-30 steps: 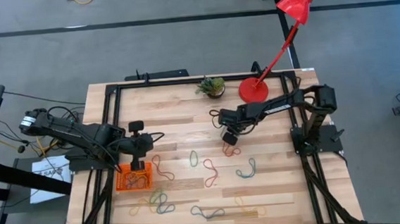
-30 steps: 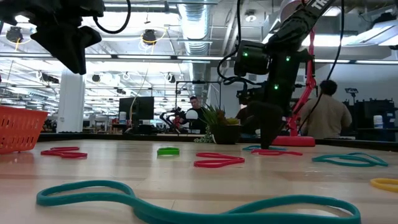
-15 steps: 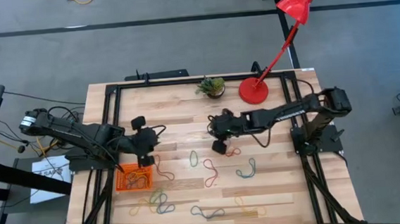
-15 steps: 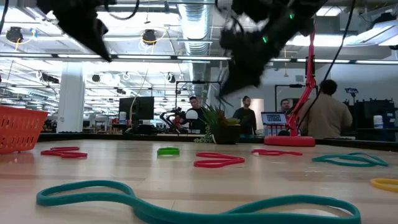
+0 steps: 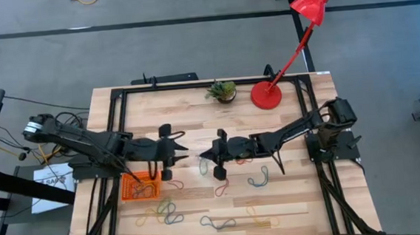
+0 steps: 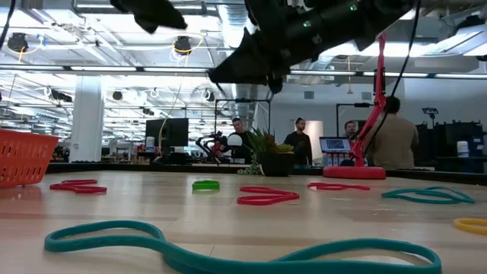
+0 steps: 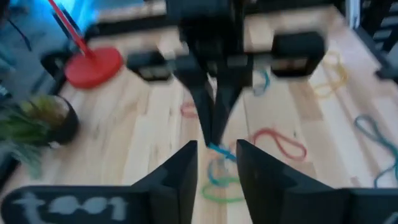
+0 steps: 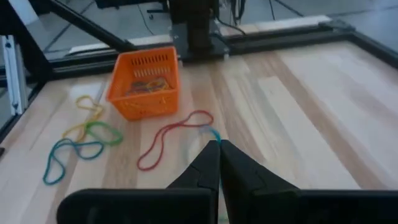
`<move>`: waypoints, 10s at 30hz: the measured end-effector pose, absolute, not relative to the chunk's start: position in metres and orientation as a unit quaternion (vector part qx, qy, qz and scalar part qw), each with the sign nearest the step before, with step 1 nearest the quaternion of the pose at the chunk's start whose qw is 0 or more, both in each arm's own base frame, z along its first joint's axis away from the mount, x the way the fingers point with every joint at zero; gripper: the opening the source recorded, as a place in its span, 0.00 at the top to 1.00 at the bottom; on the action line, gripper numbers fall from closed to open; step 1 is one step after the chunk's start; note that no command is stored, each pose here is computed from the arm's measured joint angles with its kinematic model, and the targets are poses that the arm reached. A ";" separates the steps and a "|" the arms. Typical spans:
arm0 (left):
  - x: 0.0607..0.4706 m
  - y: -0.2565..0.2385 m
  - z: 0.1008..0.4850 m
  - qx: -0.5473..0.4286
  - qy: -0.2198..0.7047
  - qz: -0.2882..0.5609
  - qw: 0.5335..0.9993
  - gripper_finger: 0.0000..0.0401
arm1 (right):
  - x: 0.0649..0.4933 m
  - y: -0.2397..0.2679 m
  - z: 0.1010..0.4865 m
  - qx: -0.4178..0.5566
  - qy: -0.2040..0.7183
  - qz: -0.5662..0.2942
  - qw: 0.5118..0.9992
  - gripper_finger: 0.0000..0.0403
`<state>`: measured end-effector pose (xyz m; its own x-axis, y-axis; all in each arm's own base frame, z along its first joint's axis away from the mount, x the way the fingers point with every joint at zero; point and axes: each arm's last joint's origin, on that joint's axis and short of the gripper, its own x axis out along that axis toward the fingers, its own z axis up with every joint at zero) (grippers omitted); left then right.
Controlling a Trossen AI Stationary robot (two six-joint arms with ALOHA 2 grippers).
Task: Pick and place rubber bands into bin
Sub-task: Put the blue rubber band into the orange basket, then put the green rubber band into the orange basket
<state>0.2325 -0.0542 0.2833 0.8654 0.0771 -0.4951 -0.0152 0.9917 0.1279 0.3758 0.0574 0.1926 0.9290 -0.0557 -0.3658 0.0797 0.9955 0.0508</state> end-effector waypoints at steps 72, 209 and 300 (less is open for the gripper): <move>0.147 -0.082 0.230 -0.177 0.698 0.108 0.685 0.84 | 0.368 0.046 0.174 0.023 0.289 -0.056 0.955 0.80; 0.178 -0.150 0.210 -0.139 0.582 -0.065 0.798 0.78 | 0.366 0.043 0.172 0.022 0.304 -0.061 0.951 0.80; 0.258 -0.160 0.137 0.194 0.658 -0.231 0.690 0.71 | 0.366 0.044 0.172 0.034 0.304 -0.063 0.950 0.80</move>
<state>0.2575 -0.1598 0.1370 0.0284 -0.0638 -0.9976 0.5730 0.8188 -0.0361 0.3660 0.0440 0.1717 0.8073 -0.0999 -0.5816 0.1409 0.9897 0.0256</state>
